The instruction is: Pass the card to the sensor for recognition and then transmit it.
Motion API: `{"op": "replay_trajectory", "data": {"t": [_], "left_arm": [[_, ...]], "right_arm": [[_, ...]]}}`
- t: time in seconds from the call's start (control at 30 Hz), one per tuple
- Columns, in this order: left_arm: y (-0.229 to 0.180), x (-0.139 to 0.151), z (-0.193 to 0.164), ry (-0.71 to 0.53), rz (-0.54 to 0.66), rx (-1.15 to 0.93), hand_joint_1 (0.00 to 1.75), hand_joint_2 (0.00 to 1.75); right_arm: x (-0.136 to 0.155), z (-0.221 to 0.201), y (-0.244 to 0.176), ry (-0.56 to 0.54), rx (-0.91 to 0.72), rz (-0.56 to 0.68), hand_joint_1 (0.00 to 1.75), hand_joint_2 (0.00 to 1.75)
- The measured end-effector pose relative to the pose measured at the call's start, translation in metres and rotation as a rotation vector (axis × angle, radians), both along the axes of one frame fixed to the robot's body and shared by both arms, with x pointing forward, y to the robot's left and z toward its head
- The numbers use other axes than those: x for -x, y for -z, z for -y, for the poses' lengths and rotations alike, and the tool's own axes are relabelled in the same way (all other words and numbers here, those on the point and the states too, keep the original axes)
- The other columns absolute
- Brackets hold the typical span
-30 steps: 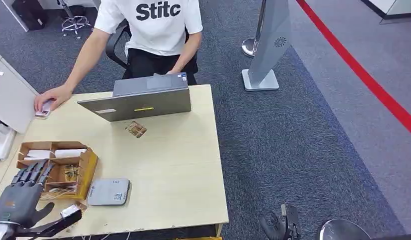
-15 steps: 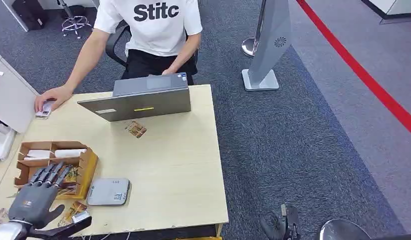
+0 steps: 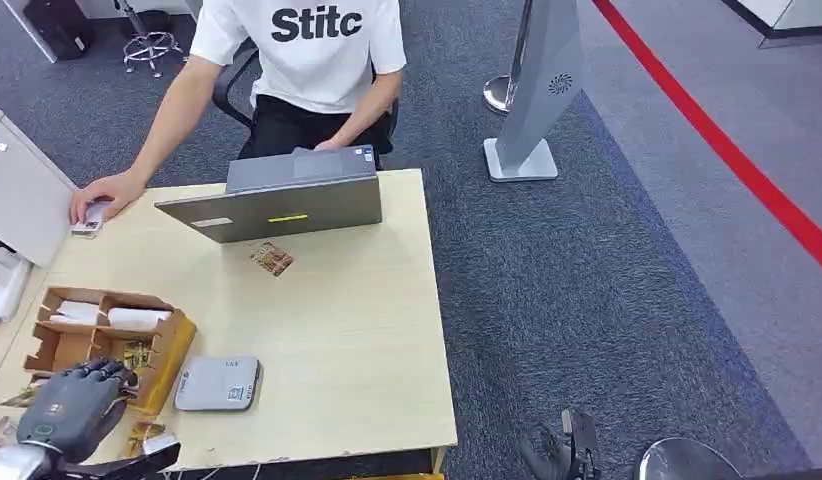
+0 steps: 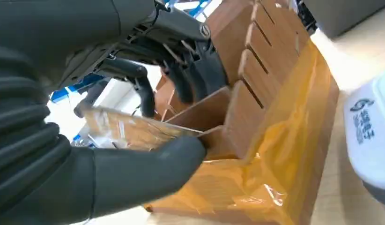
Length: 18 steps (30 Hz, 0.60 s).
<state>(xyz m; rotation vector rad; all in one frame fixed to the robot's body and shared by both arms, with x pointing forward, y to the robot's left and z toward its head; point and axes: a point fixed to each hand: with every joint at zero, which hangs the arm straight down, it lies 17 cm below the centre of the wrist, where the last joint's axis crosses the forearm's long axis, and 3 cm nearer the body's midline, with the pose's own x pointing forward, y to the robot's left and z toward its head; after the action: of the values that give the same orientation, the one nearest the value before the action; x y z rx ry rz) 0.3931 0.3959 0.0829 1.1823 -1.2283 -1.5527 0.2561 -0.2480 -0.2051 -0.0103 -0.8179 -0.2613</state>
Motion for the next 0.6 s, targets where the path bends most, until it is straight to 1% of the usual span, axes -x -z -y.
{"op": "replay_trajectory", "data": {"t": [0.2,0.6], "left_arm": [[-0.029,0.002,0.012,0.045,0.062,0.003,1.75,1.75],[-0.056,0.009,0.014,0.065,0.121,-0.003,1.75,1.75]], "right_arm": [[0.002,0.001,0.001,0.001,0.002,-0.002,0.00,1.75],[0.006,0.004,0.003,0.006,0.004,-0.006,0.00,1.75]]}}
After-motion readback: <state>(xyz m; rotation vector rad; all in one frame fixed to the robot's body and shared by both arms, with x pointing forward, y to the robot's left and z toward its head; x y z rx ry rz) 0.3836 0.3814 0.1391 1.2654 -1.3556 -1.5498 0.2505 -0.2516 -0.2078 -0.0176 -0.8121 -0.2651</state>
